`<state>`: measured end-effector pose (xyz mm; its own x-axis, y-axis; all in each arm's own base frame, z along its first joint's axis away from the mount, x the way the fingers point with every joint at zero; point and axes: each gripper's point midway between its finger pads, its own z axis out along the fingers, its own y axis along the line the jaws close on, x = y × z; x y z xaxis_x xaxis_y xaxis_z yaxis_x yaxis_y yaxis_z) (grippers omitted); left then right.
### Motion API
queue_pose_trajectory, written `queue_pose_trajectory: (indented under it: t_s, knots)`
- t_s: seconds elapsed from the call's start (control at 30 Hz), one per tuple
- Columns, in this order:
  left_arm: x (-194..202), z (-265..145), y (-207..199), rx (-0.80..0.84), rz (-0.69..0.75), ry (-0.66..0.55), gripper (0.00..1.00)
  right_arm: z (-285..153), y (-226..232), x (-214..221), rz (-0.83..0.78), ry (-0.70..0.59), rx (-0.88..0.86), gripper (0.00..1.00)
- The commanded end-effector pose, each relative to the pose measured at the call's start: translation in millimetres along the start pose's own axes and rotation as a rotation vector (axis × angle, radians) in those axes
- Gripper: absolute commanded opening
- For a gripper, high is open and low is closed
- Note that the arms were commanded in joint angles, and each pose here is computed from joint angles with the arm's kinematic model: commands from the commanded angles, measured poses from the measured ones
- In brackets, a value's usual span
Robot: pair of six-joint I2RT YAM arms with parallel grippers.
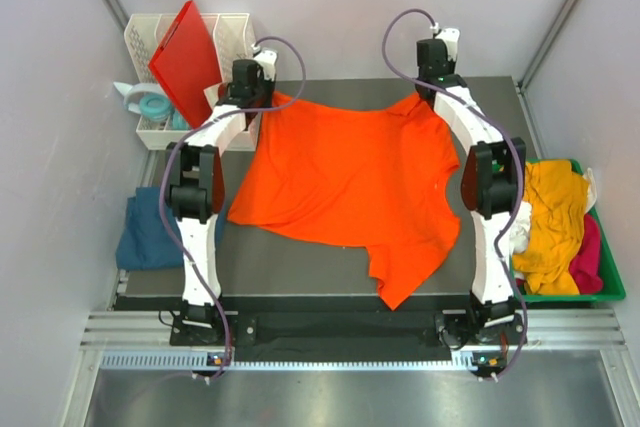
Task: Fold and stack the t-shirts
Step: Flatten out the tshirt, then fold the flattened tshirt in 1/3 of the way
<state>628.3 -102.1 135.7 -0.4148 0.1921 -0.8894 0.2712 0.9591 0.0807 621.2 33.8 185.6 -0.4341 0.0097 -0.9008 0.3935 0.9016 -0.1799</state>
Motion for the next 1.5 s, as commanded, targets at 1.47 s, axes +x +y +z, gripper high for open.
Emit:
queue_pose_trajectory:
  t_s: [1.47]
  knots:
    - [-17, -78, 25, -0.114, -0.033, 0.007, 0.00, -183, -81, 124, 0.213, 0.124, 0.023, 0.00]
